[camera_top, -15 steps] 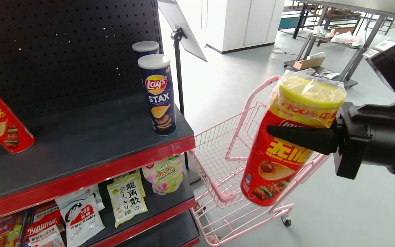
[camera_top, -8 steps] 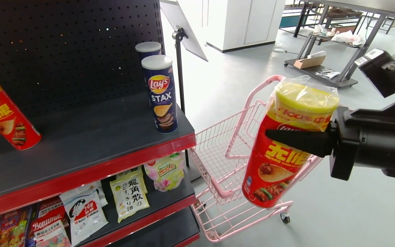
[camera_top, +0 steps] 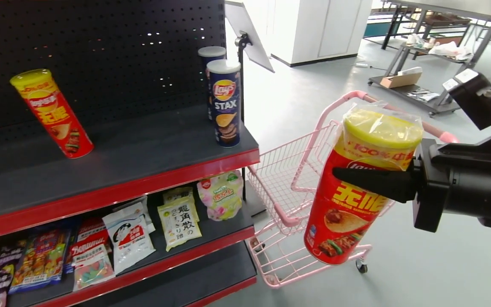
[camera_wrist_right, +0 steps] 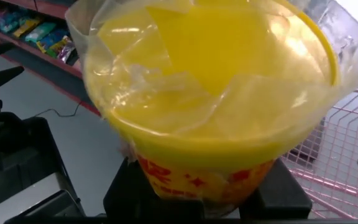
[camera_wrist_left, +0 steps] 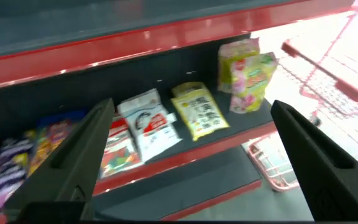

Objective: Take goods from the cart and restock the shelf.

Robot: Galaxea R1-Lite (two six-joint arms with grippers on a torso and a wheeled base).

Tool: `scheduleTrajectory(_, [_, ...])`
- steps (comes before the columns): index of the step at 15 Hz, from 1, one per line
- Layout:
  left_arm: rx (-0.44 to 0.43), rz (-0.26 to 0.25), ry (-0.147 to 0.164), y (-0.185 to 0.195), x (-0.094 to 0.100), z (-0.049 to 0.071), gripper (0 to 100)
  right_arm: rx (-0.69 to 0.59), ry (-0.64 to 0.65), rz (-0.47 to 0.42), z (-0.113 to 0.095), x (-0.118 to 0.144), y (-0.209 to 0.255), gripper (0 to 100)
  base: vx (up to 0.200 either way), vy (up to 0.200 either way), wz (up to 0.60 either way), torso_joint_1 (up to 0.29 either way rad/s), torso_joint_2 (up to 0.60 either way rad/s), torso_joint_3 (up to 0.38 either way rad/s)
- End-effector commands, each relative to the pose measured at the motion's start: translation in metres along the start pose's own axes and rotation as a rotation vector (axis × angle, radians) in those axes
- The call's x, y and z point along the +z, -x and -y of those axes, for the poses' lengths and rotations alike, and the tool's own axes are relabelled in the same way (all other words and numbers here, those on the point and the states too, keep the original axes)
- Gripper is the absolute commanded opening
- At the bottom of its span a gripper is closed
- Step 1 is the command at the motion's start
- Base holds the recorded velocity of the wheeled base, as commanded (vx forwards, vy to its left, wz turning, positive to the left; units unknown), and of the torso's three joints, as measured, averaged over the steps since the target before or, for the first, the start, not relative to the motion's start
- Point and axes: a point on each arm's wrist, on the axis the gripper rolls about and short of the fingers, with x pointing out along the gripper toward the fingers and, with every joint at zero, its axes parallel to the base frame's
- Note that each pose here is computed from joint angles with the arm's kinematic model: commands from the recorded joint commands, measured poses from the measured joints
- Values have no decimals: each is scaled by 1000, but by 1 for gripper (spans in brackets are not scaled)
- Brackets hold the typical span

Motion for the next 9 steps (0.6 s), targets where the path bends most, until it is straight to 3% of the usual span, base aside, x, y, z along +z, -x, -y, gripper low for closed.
scheduleTrajectory(1, [0, -2, 0, 0, 0, 0, 100, 2, 4, -1, 0, -1, 0, 0, 0, 0, 600, 2, 2, 2])
scheduleTrajectory(5, [0, -2, -2, 0, 0, 0, 100, -1, 11, -10, -1, -5, 1, 0, 0, 0, 600, 6, 6, 4])
scheduleTrajectory(9, [0, -2, -2, 0, 0, 0, 100, -24, 96, -39, 2, -16, 6, 0, 0, 0, 0, 0, 0, 0])
